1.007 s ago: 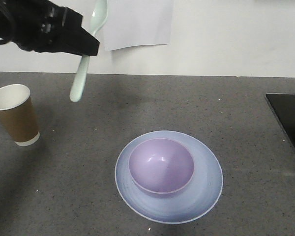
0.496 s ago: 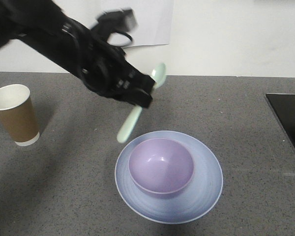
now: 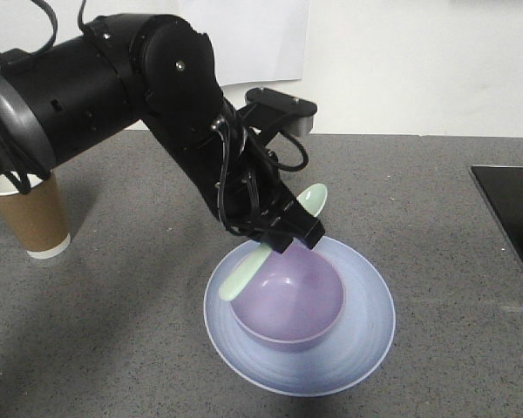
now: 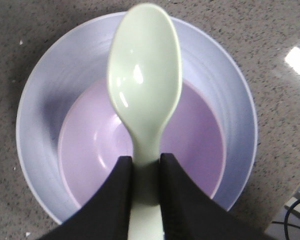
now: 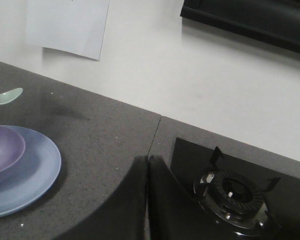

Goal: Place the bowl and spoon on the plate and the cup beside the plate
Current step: 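Lower the pale green spoon into the bowl with the left gripper, then lower the pale green spoon into the lilac bowl with the left gripper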

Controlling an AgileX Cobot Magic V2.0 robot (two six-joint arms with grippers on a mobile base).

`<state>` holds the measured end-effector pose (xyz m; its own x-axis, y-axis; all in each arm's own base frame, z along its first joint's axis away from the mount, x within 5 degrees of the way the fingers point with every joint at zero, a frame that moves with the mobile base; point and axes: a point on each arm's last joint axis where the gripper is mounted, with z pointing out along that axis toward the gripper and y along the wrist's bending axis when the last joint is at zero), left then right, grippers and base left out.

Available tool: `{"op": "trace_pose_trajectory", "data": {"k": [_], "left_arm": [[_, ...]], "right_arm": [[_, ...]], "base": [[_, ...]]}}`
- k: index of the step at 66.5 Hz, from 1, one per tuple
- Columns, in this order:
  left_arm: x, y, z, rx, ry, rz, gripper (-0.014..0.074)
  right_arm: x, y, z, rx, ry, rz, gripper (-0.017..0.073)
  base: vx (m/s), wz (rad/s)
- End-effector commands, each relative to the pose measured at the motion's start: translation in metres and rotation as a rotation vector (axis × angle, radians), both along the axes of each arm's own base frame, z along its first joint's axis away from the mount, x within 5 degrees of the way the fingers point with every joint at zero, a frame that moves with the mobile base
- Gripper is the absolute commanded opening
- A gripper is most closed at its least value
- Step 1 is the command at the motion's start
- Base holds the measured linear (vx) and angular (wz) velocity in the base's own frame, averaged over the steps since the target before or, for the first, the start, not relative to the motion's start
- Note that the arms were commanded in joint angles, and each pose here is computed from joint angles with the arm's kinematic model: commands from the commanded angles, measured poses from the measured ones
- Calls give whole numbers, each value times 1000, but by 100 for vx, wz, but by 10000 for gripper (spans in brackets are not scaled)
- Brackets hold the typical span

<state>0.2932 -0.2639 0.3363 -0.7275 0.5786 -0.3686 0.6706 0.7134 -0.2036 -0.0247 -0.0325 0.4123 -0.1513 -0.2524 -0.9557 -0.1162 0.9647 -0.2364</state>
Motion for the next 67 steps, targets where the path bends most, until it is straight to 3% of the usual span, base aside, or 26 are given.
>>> {"op": "trace_pose_trajectory", "data": {"k": [1,7,45,55,67], "left_arm": [[-12,4,15,-47,9,5,-8],[-15,3,5,-45,52,3,-8],[-14,4,5,-32,42,4,6],[-14,4,5,-39,48,4,54],[-16,2,6,-63,67,2,174]], "right_arm": [[7,2,10,-6,-47,-1,-6],[7,2,9,-7,-41,-2,-6],[7,2,8,-8,-33,-3,-6],[7,2,8,-8,-33,-3,-6],[7,2,8,-6,-33,-3,-6]], "base": [[0,0],[0,0],[0,0],[0,0],[0,0]]}}
